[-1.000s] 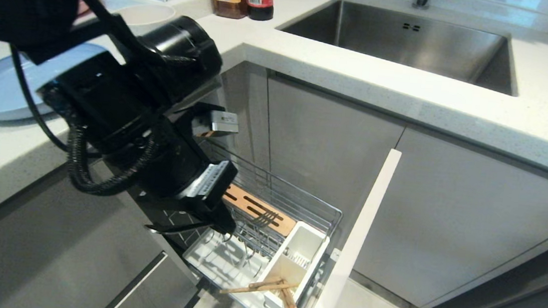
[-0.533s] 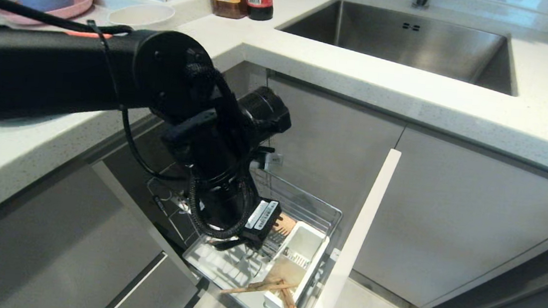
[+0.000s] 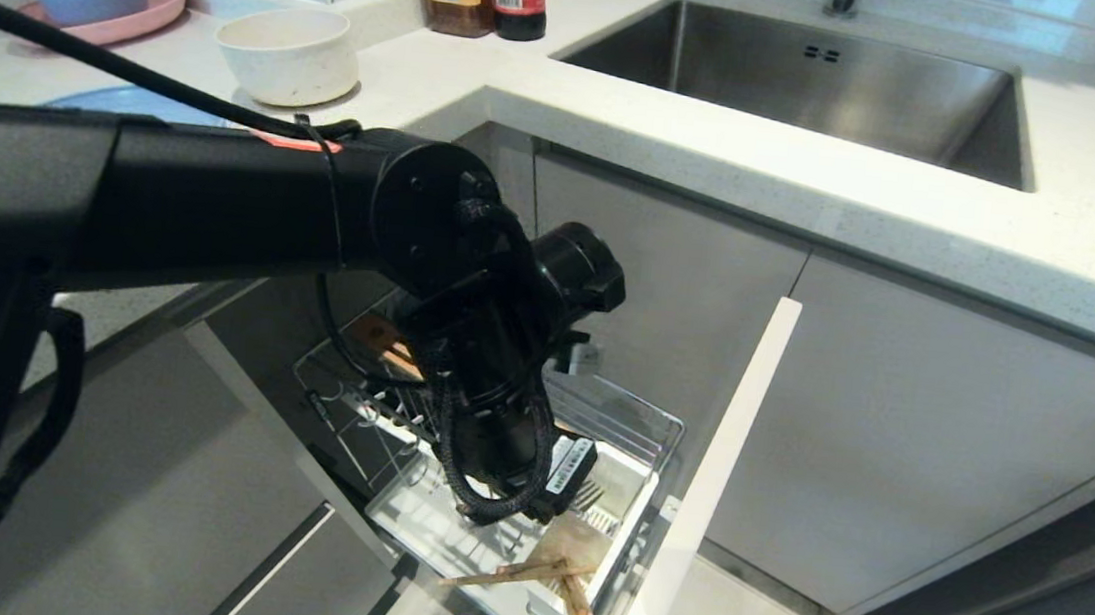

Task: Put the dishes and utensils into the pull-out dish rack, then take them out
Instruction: Pick up the fork and place it in the cupboard

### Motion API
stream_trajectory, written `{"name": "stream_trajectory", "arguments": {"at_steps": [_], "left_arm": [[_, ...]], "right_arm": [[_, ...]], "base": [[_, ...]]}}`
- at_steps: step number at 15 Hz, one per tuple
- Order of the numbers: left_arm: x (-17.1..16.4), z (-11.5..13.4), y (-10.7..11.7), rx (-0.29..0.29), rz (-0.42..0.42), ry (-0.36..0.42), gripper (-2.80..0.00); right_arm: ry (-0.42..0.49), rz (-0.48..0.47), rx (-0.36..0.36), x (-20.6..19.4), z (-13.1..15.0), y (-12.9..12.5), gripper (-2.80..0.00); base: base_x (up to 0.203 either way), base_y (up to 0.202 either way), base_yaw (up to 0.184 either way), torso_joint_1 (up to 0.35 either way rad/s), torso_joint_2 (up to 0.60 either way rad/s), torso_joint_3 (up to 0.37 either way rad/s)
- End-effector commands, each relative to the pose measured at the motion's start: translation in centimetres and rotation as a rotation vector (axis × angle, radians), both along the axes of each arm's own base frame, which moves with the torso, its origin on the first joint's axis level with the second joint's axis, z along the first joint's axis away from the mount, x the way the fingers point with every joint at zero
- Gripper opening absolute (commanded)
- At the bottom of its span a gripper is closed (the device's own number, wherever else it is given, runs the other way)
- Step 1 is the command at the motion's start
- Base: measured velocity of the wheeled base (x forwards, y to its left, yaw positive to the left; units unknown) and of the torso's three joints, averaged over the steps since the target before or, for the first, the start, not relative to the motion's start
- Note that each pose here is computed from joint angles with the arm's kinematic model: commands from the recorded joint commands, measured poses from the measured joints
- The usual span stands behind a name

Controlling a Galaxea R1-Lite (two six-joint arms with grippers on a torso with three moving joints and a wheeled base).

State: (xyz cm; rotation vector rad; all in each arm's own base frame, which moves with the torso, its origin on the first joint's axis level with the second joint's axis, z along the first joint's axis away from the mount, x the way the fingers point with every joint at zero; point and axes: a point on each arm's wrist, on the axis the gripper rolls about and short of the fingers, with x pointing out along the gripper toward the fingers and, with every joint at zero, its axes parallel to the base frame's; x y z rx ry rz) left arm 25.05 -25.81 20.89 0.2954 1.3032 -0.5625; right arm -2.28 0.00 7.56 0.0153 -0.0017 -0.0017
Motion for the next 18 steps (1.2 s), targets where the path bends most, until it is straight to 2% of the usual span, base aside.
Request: {"name": "stream_trajectory", "arguments": {"at_steps": [1, 8, 14, 18], "left_arm": [[0.1, -0.5, -0.4, 0.005, -0.005, 0.007, -2.80], [1.3, -2.8, -2.1, 0.002, -0.014, -0.003, -2.80], [1.9, -4.3, -2.7, 0.038, -0.005, -0.005, -2.80], [2.5, -5.3, -3.1, 0.041, -0.002, -0.005, -2.80]], "right_arm": [[0.002, 0.000, 0.000, 0.0, 0.0, 0.0, -2.80], [0.000, 0.000, 0.000, 0.0, 0.0, 0.0, -2.80], [0.002, 0.000, 0.000, 0.0, 0.0, 0.0, -2.80], [0.002, 0.000, 0.000, 0.0, 0.0, 0.0, -2.80]], "base": [[0.000, 0.000, 0.000, 0.000, 0.00, 0.000], [0.000, 0.000, 0.000, 0.000, 0.00, 0.000], [0.000, 0.000, 0.000, 0.000, 0.00, 0.000], [0.000, 0.000, 0.000, 0.000, 0.00, 0.000]]}}
